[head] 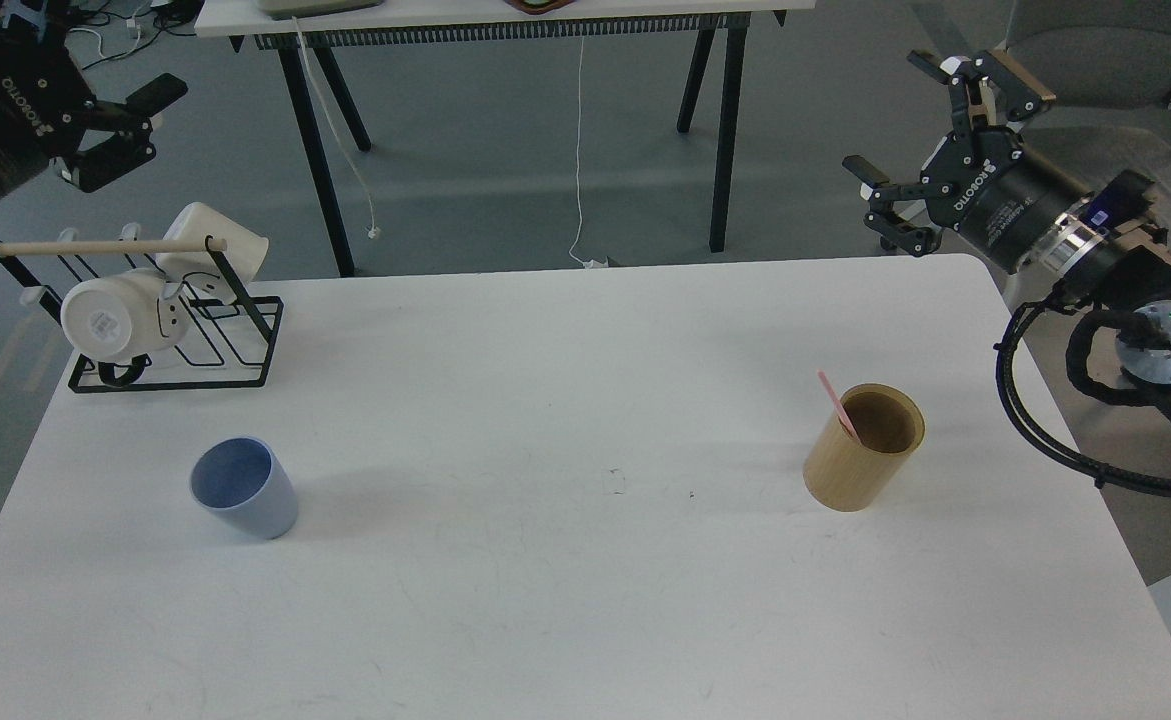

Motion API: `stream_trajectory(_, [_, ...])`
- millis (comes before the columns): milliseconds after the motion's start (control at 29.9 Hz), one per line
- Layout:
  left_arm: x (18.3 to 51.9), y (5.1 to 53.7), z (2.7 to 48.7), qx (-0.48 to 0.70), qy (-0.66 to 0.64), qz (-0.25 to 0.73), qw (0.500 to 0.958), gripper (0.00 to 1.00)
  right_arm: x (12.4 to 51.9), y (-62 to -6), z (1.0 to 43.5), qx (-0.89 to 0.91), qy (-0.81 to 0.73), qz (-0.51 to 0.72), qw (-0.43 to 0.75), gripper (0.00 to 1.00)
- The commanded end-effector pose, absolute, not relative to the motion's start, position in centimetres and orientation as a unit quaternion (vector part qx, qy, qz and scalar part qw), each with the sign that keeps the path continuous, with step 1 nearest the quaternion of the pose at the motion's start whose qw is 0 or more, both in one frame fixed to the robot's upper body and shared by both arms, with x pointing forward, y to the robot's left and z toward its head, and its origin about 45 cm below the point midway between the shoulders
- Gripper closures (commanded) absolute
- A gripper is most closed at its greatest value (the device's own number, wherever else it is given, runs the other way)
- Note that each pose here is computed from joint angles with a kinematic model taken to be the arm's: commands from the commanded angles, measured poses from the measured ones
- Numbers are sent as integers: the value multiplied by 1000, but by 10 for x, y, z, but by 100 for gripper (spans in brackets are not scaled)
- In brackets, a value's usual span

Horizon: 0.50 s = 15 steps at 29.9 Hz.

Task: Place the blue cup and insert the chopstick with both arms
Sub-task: 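Raise the left arm and open the left gripper above the table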

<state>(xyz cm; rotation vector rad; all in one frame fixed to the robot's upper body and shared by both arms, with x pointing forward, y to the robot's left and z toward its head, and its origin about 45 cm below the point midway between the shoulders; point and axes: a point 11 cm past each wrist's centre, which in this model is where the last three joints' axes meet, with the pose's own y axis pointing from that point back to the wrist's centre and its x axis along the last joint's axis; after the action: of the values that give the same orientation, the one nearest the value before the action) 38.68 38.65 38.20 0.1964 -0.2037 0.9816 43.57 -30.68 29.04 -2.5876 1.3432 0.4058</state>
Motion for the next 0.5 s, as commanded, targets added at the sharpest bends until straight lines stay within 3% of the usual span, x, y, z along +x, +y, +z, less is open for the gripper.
stream_trajectory(0, [379, 390, 387, 175, -182, 446, 858, 1, 434, -309, 287, -873, 456, 140, 99, 1])
stream_trajectory(469, [358, 391, 379, 160, -212, 415, 870, 3, 431, -321, 276, -865, 471, 147, 90, 1])
